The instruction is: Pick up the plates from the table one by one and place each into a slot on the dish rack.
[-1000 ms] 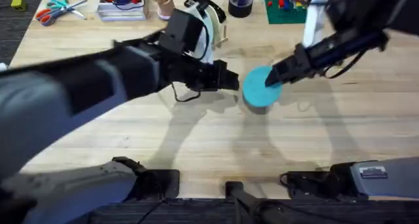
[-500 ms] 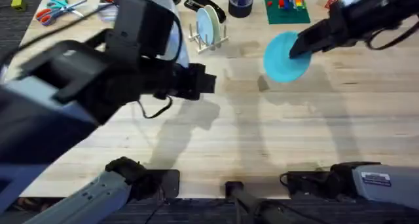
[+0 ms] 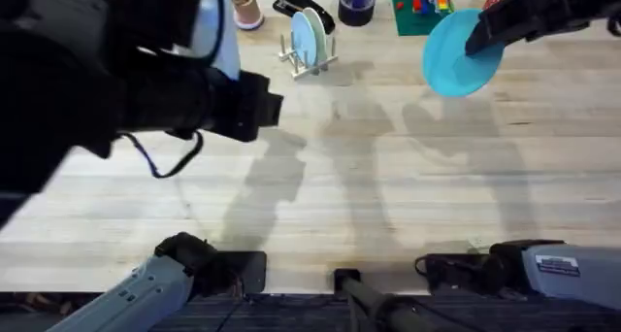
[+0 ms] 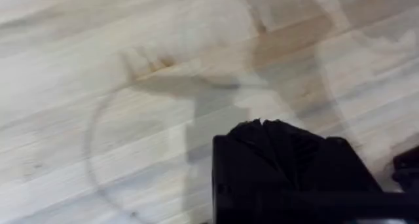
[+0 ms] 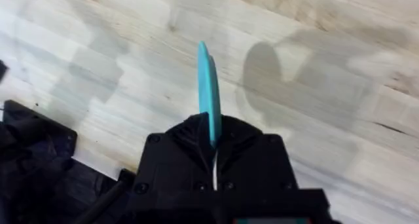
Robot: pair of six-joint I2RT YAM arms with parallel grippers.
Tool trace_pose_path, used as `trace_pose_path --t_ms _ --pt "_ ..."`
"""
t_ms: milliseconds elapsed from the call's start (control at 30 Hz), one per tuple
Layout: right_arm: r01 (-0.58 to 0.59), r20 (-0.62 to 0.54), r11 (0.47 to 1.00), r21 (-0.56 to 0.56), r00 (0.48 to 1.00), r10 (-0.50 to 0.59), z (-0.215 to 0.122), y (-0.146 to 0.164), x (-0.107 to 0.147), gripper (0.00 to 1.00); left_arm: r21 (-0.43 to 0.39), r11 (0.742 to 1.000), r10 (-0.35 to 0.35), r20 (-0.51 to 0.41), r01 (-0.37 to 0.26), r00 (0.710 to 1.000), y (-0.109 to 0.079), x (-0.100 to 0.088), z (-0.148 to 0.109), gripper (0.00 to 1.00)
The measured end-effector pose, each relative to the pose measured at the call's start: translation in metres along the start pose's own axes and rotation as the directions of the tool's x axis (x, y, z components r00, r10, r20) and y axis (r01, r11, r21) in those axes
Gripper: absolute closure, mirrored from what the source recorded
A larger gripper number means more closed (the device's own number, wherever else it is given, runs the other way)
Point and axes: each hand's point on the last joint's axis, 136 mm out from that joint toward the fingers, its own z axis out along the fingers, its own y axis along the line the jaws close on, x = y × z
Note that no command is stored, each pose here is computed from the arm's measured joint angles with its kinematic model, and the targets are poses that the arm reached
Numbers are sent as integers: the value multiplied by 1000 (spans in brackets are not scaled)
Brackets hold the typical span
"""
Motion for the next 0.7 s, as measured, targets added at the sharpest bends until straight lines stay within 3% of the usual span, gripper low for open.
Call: trace_pose_path --t_ms 233,267,333,467,533,700 --pt "14 32 1000 19 999 -15 -11 0 -7 970 -53 999 17 58 -14 998 7 -17 -17 959" --pt "17 32 1000 22 999 -18 -12 0 -7 970 -61 998 21 59 -17 998 8 -17 -17 922" --pt "21 29 1000 23 999 -22 -12 0 -6 970 -71 997 21 59 -16 998 10 -17 -18 672" --pt "32 27 999 25 999 -32 -12 0 -6 970 -83 996 27 59 -22 998 12 -17 -18 75" --pt "43 27 999 26 999 -43 -12 0 -6 970 -87 996 25 59 -20 998 13 -17 -18 11" --pt "94 30 995 24 995 -95 -11 5 -8 970 -90 996 25 62 -20 998 13 -17 -18 6"
